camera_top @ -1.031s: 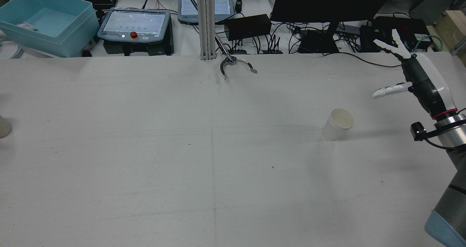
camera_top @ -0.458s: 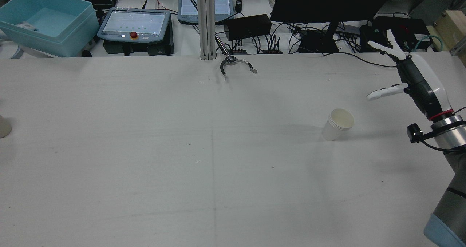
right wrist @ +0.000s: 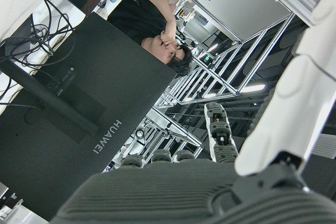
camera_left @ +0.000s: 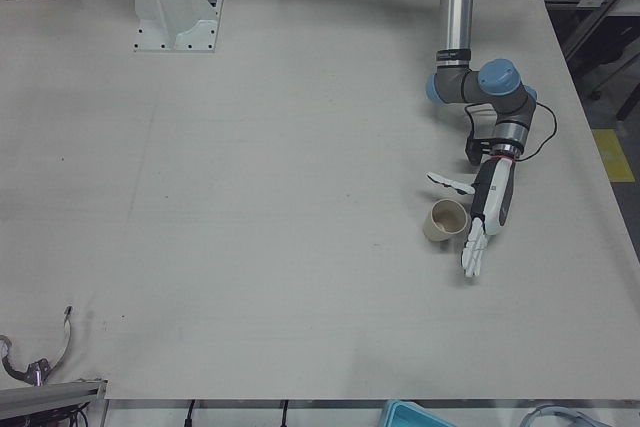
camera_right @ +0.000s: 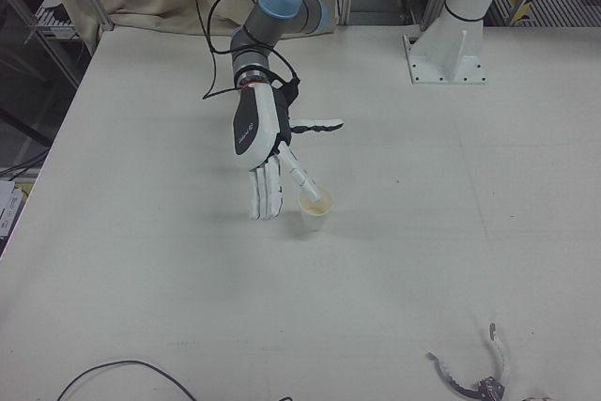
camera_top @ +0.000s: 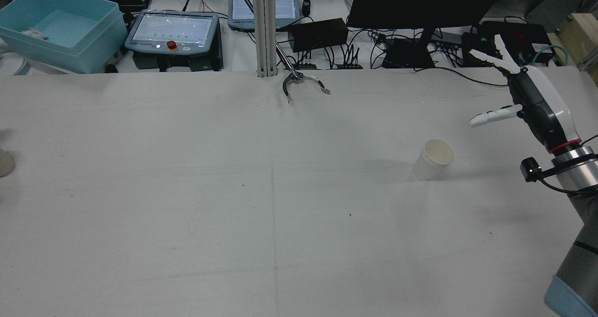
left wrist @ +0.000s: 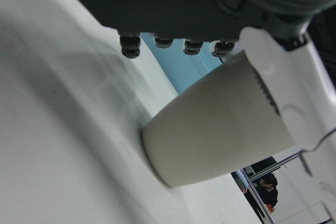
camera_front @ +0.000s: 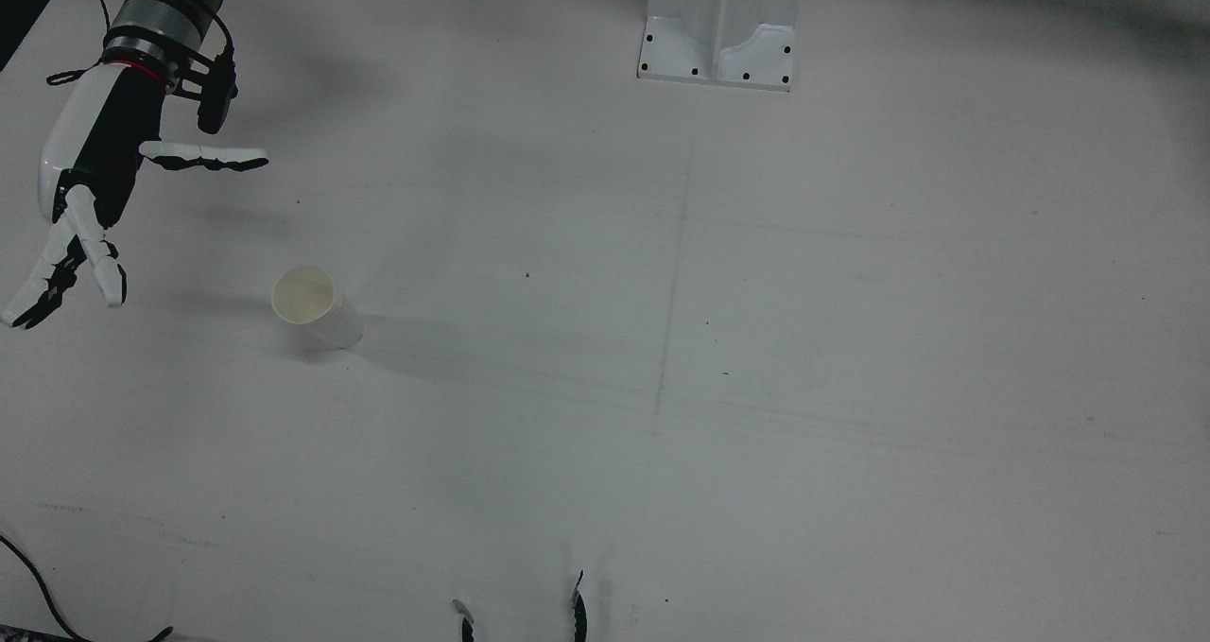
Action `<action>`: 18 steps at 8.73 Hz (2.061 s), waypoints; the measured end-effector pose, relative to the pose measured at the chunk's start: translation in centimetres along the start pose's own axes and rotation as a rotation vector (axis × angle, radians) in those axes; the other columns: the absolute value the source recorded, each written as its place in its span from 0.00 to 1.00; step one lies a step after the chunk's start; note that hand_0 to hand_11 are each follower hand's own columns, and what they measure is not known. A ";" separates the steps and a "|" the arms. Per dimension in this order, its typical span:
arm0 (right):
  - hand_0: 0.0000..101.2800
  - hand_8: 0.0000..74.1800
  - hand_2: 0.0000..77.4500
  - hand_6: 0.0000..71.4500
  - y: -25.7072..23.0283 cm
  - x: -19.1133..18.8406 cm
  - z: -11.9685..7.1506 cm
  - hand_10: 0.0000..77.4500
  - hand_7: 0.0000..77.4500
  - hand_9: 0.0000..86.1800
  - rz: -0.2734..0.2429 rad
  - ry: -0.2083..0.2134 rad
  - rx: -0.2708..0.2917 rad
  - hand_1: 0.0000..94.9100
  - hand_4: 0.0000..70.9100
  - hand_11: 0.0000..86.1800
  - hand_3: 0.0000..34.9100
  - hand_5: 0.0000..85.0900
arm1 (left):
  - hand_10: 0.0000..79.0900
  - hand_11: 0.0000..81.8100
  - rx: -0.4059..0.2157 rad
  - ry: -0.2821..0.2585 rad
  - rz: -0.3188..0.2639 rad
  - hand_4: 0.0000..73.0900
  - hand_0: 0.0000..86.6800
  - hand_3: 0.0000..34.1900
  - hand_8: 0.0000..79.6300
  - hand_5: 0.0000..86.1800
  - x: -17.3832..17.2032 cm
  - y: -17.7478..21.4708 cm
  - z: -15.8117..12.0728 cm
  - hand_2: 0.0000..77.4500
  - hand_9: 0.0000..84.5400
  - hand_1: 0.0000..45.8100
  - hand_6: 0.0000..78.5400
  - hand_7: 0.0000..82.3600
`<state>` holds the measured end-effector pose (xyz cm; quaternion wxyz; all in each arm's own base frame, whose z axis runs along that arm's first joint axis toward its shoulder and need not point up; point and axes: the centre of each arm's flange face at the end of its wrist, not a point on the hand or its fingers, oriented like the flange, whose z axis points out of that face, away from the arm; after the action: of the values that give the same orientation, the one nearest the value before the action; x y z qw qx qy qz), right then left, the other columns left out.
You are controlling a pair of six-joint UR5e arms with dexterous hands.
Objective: Pour water
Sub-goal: 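Close the left hand around the beige paper cup beside it, then hold the beige cup in the left hand while the right hand opens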
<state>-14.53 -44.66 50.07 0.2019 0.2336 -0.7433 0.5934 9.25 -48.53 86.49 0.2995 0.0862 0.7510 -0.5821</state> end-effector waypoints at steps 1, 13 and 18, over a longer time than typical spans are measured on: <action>0.49 0.02 0.01 0.01 0.3 -0.3 -0.1 0.01 0.02 0.02 -0.001 0.003 0.001 0.08 0.15 0.01 0.06 0.04 | 0.06 0.09 -0.002 -0.001 0.000 0.10 0.54 0.20 0.01 0.00 -0.2 0.1 0.6 0.01 0.01 0.10 0.00 0.08; 0.49 0.01 0.01 0.01 0.6 0.3 -0.4 0.01 0.02 0.04 -0.005 0.023 -0.001 0.07 0.15 0.01 0.04 0.04 | 0.10 0.15 0.006 -0.014 -0.014 0.60 0.70 0.00 0.01 0.51 0.3 1.7 3.3 0.01 0.07 0.40 0.01 0.30; 0.50 0.02 0.01 0.01 0.6 1.6 -0.6 0.01 0.02 0.03 -0.013 0.046 -0.003 0.09 0.15 0.01 0.01 0.06 | 0.10 0.17 0.050 -0.014 -0.142 0.44 0.58 0.00 0.00 0.58 1.9 2.2 1.7 0.34 0.04 0.55 0.00 0.29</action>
<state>-16.13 -44.10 50.68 0.2231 0.2242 -0.7379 0.5962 9.36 -49.88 83.37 0.2606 0.0360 0.7384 -0.6210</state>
